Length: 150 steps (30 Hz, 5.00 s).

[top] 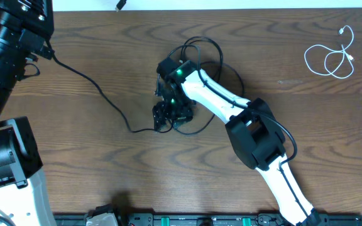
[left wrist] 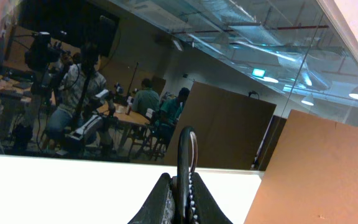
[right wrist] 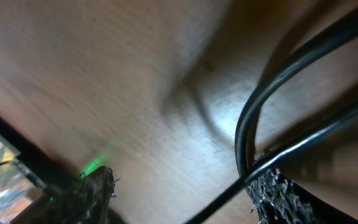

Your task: Untangle cables

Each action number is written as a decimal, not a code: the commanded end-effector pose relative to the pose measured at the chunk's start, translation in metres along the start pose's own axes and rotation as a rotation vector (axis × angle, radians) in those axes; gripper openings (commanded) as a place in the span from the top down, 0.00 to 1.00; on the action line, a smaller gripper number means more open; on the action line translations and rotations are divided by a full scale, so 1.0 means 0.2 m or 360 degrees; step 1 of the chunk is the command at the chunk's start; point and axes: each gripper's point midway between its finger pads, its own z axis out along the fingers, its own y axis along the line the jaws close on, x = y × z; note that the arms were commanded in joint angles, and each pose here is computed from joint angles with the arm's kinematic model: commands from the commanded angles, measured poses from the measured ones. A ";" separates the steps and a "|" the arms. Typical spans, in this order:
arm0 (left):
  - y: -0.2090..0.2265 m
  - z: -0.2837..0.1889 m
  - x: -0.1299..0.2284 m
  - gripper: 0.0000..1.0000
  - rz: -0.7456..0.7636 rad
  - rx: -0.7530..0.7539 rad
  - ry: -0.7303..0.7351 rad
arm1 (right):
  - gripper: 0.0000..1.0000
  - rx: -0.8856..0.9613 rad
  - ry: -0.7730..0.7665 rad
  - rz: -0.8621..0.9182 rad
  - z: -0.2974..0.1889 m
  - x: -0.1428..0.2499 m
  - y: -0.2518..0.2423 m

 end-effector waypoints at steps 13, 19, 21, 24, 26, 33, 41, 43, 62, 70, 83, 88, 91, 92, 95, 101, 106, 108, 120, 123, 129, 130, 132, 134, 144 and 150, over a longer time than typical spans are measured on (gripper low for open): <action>0.04 -0.01 0.03 0.93 -0.0071 -0.0064 0.0045 | 0.97 -0.0040 0.0018 -0.0003 0.06 0.00 0.04; 0.10 0.00 0.10 0.93 -0.0150 -0.0122 0.0114 | 0.99 -0.0041 0.0002 -0.0031 0.06 -0.01 0.04; 0.13 0.00 0.13 0.93 -0.0192 -0.0152 0.0150 | 0.99 -0.0028 -0.0002 -0.0047 0.06 -0.02 0.03; 0.19 0.00 0.20 0.93 -0.0237 -0.0205 0.0219 | 0.99 0.0019 -0.0018 -0.0046 0.06 -0.03 0.00; 0.23 0.00 0.25 0.93 -0.0245 -0.0244 0.0277 | 0.99 0.0054 -0.0031 -0.0041 0.06 -0.03 -0.01; 0.34 -0.04 0.44 0.93 -0.0167 -0.0348 0.0497 | 0.99 0.0144 -0.0052 0.0037 0.08 -0.03 -0.03; 0.67 -0.33 0.73 0.93 -0.0269 -0.1052 0.0814 | 0.94 0.0266 -0.0081 0.0059 0.10 -0.03 -0.06; 0.70 -0.39 0.77 0.93 -0.0281 -0.1163 0.0872 | 0.92 0.0271 -0.0083 0.0059 0.10 -0.03 -0.06; 0.96 -0.84 1.52 0.93 -0.0665 -0.1623 0.1743 | 0.78 0.0267 -0.0185 0.0079 -0.06 -0.09 -0.11; 0.94 -0.80 1.75 0.93 -0.0686 -0.1491 0.1961 | 0.70 0.0212 -0.0365 0.0081 -0.37 -0.15 -0.14; 0.86 -0.62 1.96 0.92 -0.0612 -0.1267 0.2102 | 0.60 0.0212 -0.0435 0.0227 -0.62 -0.16 -0.41; 0.83 -0.57 2.00 0.93 -0.0572 -0.1206 0.2116 | 0.53 0.0220 -0.0450 0.0232 -0.64 -0.17 -0.45; 0.82 -0.55 2.01 0.93 -0.0562 -0.1188 0.2112 | 0.50 0.0251 -0.0461 0.0234 -0.65 -0.18 -0.46; 0.81 -0.55 2.01 0.92 -0.0562 -0.1180 0.2111 | 0.48 0.0266 -0.0464 0.0234 -0.65 -0.18 -0.47; 0.81 -0.54 2.01 0.92 -0.0567 -0.1172 0.2104 | 0.46 0.0289 -0.0468 0.0235 -0.65 -0.18 -0.48; 0.81 -0.53 2.02 0.93 -0.0576 -0.1158 0.2099 | 0.44 0.0291 -0.0481 0.0230 -0.65 -0.19 -0.48; 0.81 -0.53 2.02 0.93 -0.0577 -0.1159 0.2102 | 0.43 0.0289 -0.0491 0.0225 -0.65 -0.20 -0.48; 0.82 -0.53 2.03 0.93 -0.0575 -0.1158 0.2100 | 0.43 0.0288 -0.0495 0.0222 -0.65 -0.20 -0.48; 0.82 -0.51 2.03 0.93 -0.0571 -0.1152 0.2092 | 0.41 0.0287 -0.0500 0.0220 -0.65 -0.21 -0.48; 0.82 -0.51 2.03 0.92 -0.0571 -0.1153 0.2091 | 0.41 0.0287 -0.0501 0.0220 -0.65 -0.21 -0.48; 0.82 -0.51 2.03 0.93 -0.0592 -0.1168 0.2083 | 0.41 0.0288 -0.0502 0.0219 -0.65 -0.21 -0.48; 0.82 -0.51 2.03 0.93 -0.0594 -0.1166 0.2083 | 0.41 0.0288 -0.0502 0.0219 -0.65 -0.21 -0.48; 0.82 -0.51 2.03 0.93 -0.0600 -0.1170 0.2082 | 0.42 0.0288 -0.0502 0.0219 -0.65 -0.21 -0.48; 0.82 -0.51 2.03 0.93 -0.0611 -0.1174 0.2080 | 0.41 0.0288 -0.0502 0.0219 -0.65 -0.21 -0.48; 0.68 -0.43 2.17 0.92 -0.0566 -0.1060 0.2152 | 0.42 0.0253 -0.0470 0.0133 -0.64 -0.19 -0.44; 0.74 -0.46 2.26 0.92 -0.0564 -0.1141 0.2220 | 0.43 0.0281 -0.0362 0.0036 -0.59 -0.12 -0.40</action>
